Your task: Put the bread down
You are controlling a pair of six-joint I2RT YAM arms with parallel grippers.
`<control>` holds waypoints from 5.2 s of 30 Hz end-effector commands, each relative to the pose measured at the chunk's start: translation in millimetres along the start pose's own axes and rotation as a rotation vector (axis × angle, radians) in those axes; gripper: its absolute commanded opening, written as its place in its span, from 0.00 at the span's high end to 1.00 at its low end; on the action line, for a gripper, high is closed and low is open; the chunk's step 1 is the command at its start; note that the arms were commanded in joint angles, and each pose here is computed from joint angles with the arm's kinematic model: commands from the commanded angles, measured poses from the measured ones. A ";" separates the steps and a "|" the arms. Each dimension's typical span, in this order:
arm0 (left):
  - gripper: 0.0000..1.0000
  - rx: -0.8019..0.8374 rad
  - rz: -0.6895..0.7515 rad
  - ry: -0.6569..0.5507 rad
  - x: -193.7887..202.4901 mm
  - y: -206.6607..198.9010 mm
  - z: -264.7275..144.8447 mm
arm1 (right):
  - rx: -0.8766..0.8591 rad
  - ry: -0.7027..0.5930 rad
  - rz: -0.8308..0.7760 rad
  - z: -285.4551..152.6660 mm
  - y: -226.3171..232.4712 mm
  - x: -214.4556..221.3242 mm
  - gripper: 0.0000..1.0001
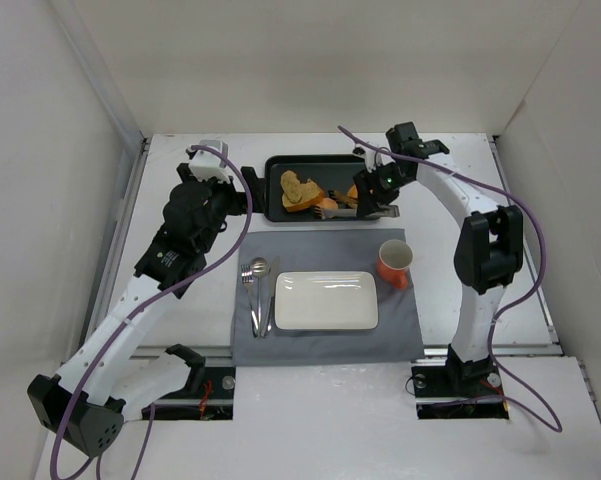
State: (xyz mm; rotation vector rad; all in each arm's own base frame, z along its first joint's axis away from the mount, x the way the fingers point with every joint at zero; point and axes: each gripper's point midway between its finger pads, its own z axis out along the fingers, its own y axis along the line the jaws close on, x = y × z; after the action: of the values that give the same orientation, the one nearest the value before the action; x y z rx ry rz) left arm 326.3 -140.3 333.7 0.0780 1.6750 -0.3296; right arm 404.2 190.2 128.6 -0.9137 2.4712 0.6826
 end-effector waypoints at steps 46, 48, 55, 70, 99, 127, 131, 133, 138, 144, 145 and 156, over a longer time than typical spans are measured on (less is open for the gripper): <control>0.00 0.013 -0.028 -0.122 -39.1 -3.7 -12.7 | 0.085 -0.029 -0.034 -32.9 8.7 -29.4 0.62; 0.00 0.013 -0.028 -0.122 -39.1 -3.7 -12.7 | 0.110 -0.038 -0.041 -38.6 6.7 -33.0 0.62; 0.00 0.013 -0.028 -0.122 -39.1 -3.7 -12.7 | 0.124 -0.053 -0.050 -46.2 8.4 -36.0 0.62; 0.00 0.002 -0.026 -0.115 -35.0 -1.5 -11.8 | 0.091 -0.187 -0.117 -98.5 50.5 -44.0 0.62; 0.00 -0.004 -0.010 -0.089 -26.5 -1.3 -4.2 | -0.246 0.132 -0.496 -71.6 165.2 127.7 0.63; 0.00 -0.011 -0.013 -0.099 -29.6 0.3 -6.7 | -0.195 0.139 -0.473 -67.7 155.9 118.1 0.38; 0.00 -0.011 -0.013 -0.099 -29.6 0.3 -6.7 | -0.187 0.091 -0.488 -80.0 162.2 105.4 0.40; 0.00 -0.011 -0.013 -0.099 -29.6 0.3 -6.7 | -0.184 0.050 -0.498 -88.4 167.3 95.0 0.40; 0.00 -0.011 -0.013 -0.099 -29.6 0.3 -6.7 | -0.157 -0.026 -0.515 -111.6 176.9 81.0 0.40; 0.00 -0.011 -0.013 -0.099 -27.5 0.5 -5.8 | 0.128 -0.314 -0.379 -152.1 136.9 16.8 0.41; 0.00 -0.011 -0.013 -0.099 -27.5 0.5 -5.8 | 0.222 -0.338 -0.302 -160.7 105.7 13.8 0.41; 0.00 -0.035 0.002 -0.083 -19.7 4.5 0.4 | 0.644 -0.440 0.209 -205.7 -127.8 59.8 0.41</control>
State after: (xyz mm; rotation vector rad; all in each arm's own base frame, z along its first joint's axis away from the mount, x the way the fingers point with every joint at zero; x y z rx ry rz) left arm 328.5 -133.3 337.1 0.0514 1.6578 -0.2954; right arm 385.6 -15.4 232.0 -0.3079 2.1930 0.1489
